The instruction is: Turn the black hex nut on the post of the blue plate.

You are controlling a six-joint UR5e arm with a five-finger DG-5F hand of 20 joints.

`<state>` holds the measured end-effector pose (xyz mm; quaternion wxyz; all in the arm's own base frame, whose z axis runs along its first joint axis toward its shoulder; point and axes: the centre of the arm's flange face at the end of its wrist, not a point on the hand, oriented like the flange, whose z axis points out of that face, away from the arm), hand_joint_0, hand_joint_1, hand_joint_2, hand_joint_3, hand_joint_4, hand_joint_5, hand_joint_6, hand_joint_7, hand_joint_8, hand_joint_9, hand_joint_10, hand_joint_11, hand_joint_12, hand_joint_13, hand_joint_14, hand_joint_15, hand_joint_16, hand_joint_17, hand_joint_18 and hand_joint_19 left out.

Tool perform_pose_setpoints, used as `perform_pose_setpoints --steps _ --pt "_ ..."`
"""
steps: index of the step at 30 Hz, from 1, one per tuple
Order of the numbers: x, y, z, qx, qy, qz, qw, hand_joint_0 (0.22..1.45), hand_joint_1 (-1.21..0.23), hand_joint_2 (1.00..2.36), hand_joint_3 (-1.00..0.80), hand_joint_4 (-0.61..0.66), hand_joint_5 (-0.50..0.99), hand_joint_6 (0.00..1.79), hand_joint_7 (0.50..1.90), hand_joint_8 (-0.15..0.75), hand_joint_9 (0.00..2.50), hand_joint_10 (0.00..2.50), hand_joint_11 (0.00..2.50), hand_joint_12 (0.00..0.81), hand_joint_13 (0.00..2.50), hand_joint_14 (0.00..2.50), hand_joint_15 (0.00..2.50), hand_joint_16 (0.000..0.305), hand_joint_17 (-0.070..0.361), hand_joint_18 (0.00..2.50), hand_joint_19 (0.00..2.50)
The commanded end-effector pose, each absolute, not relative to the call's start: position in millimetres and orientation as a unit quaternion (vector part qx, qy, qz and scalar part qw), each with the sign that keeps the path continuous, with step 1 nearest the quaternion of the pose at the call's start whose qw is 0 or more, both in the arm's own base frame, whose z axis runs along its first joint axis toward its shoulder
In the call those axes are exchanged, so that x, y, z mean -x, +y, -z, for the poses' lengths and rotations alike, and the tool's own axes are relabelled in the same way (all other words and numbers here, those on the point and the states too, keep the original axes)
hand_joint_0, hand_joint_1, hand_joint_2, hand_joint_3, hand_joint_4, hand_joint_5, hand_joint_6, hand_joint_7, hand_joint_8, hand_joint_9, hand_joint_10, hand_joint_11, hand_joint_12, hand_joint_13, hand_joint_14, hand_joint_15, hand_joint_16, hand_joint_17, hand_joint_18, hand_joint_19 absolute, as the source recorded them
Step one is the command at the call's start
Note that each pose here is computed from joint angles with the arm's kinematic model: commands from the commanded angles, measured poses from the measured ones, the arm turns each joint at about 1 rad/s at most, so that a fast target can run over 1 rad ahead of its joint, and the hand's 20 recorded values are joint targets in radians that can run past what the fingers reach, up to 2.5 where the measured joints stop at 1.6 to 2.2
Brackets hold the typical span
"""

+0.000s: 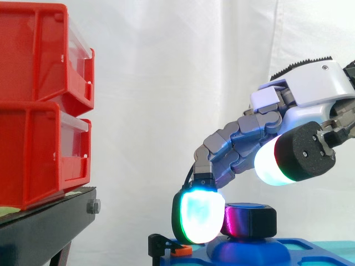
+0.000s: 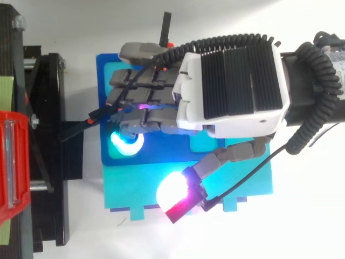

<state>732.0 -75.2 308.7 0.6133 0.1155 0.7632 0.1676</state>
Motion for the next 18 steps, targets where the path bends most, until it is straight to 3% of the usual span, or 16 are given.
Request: perform_pose_setpoints --steps 1,18 --pt "-733.1 -75.6 -309.3 -0.115 0.76 -0.167 0.618 0.47 -0.39 1.0 -0.5 0.27 -0.18 0.5 0.9 0.303 0.38 0.0 0.0 0.413 0.09 0.0 0.0 0.056 0.127 0.0 0.14" --pt "-728.8 -94.8 -308.6 -0.087 0.766 -0.151 0.618 0.47 -0.39 1.0 -0.5 0.27 -0.18 0.5 0.9 0.304 0.38 0.0 0.0 0.411 0.1 0.0 0.0 0.056 0.126 0.0 0.15"
